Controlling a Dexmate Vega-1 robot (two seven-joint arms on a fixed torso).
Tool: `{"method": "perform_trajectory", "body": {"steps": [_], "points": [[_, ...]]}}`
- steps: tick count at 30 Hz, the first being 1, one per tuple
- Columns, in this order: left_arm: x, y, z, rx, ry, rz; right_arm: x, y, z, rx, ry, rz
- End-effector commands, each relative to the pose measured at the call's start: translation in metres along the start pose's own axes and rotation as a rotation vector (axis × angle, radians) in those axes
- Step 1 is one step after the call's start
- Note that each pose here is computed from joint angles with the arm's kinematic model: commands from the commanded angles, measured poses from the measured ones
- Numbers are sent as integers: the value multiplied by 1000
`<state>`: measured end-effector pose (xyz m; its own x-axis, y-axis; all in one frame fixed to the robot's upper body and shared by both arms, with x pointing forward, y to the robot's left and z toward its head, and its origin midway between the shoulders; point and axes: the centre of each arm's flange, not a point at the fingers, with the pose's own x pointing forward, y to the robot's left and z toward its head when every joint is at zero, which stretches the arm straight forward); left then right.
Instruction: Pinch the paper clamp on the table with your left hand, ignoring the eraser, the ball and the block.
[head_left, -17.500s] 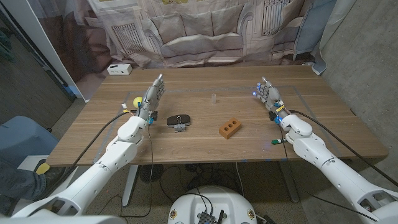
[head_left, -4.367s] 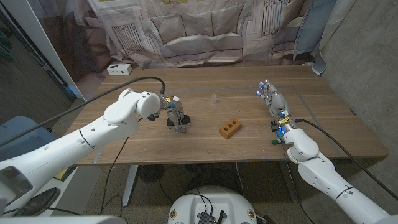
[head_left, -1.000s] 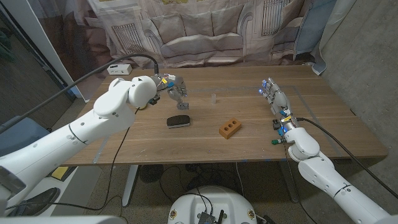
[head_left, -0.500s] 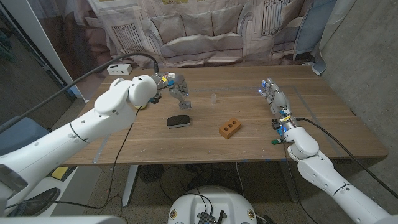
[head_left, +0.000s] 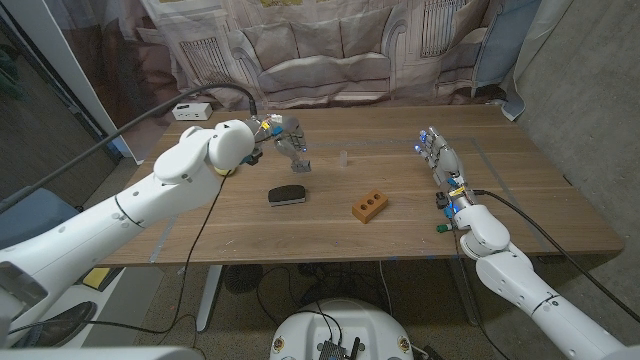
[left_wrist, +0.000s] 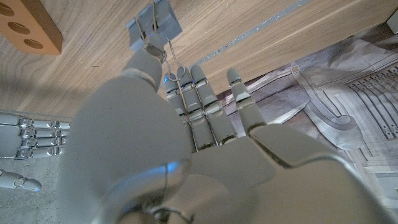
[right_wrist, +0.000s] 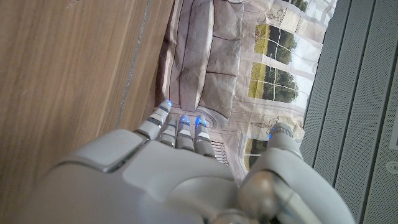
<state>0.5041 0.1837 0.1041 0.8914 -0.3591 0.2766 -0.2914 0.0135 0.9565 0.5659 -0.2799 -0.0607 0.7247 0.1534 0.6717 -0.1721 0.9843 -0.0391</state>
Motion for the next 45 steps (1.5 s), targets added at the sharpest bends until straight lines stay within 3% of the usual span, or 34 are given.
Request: {"method": "perform_trajectory", "body": {"steps": [1, 13, 36, 45], "points": [[-5, 0, 5, -10, -23, 115, 1, 1, -2, 3, 4, -2], [-1, -2, 12, 19, -48, 69, 0, -2, 0, -4, 7, 1], [6, -3, 16, 29, -40, 42, -1, -8, 2, -5, 17, -2], [14, -4, 17, 51, -30, -5, 0, -9, 1, -3, 15, -7]]}}
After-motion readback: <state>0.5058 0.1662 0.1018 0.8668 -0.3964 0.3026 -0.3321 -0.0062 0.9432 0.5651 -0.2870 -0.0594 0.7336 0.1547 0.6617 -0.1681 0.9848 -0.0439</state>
